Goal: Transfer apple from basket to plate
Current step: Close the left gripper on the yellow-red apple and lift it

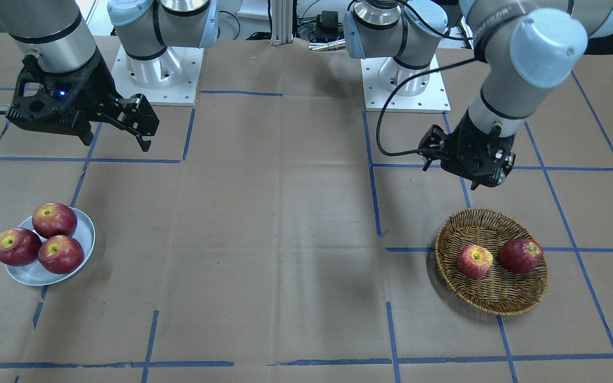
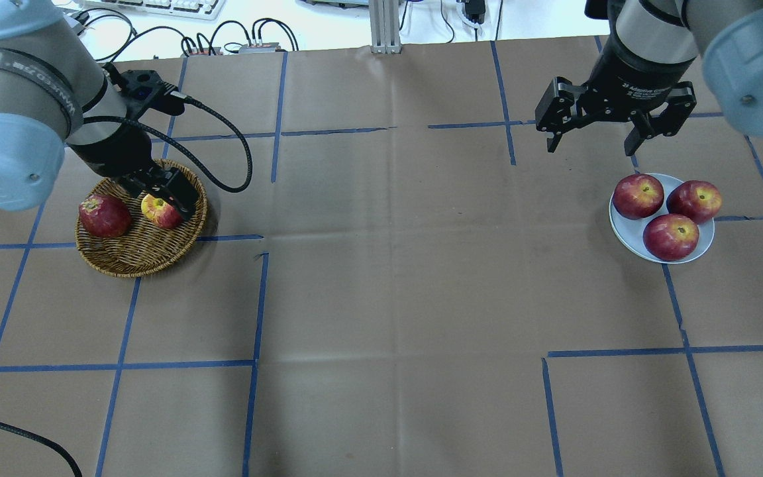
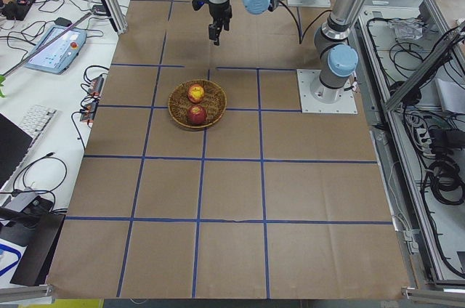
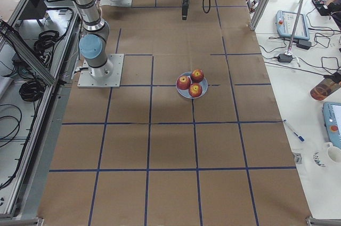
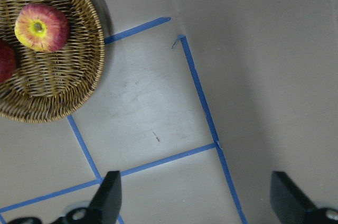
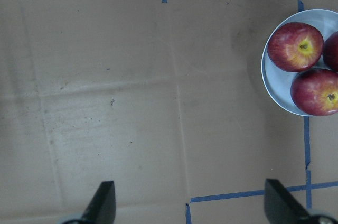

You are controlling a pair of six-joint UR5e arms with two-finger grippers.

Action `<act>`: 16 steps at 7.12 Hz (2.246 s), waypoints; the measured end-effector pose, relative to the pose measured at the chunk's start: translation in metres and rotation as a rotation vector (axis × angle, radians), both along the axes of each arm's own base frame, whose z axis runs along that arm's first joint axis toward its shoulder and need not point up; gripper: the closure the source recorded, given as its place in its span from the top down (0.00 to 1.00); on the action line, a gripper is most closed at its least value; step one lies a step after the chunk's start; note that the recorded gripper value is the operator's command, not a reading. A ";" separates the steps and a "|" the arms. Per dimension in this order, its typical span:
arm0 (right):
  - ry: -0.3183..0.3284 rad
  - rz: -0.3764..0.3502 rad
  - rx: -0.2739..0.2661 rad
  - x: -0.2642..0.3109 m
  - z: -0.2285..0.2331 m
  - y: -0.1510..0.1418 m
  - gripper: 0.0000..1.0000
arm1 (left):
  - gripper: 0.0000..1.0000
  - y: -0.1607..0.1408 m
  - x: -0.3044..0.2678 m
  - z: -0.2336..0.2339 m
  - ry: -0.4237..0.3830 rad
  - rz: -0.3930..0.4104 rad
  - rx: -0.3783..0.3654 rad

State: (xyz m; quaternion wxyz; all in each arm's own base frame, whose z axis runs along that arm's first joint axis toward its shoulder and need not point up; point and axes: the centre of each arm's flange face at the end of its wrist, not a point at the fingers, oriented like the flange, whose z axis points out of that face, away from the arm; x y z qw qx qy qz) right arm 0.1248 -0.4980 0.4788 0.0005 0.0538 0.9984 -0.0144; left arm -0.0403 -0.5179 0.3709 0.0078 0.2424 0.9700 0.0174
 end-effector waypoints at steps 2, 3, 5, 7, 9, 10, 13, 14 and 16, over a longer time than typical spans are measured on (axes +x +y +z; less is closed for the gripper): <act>0.000 0.001 0.000 0.000 0.000 0.000 1.00 | 0.98 -0.028 0.049 -0.054 -0.002 -0.090 -0.019; 0.000 0.001 0.000 0.000 0.000 0.000 1.00 | 0.99 -0.046 0.064 -0.081 -0.011 -0.133 -0.036; 0.000 0.001 0.000 0.000 0.000 0.000 1.00 | 0.99 -0.065 0.078 -0.125 -0.013 -0.172 -0.036; -0.001 0.000 0.000 0.000 0.000 0.000 1.00 | 0.98 -0.070 0.082 -0.141 -0.012 -0.185 -0.027; -0.001 0.001 0.000 0.000 0.000 0.000 1.00 | 0.98 -0.072 0.084 -0.151 -0.009 -0.187 -0.018; -0.001 0.001 0.001 0.000 0.000 0.000 1.00 | 0.98 -0.074 0.085 -0.159 -0.005 -0.187 -0.007; 0.000 0.001 0.001 0.000 0.000 0.000 1.00 | 0.55 -0.080 0.087 -0.177 0.005 -0.186 0.018; 0.000 0.001 0.000 0.000 0.000 0.000 1.00 | 0.34 -0.080 0.087 -0.181 0.007 -0.185 0.023; -0.001 0.000 0.000 0.000 0.000 0.000 1.00 | 0.33 -0.080 0.086 -0.176 0.003 -0.178 0.015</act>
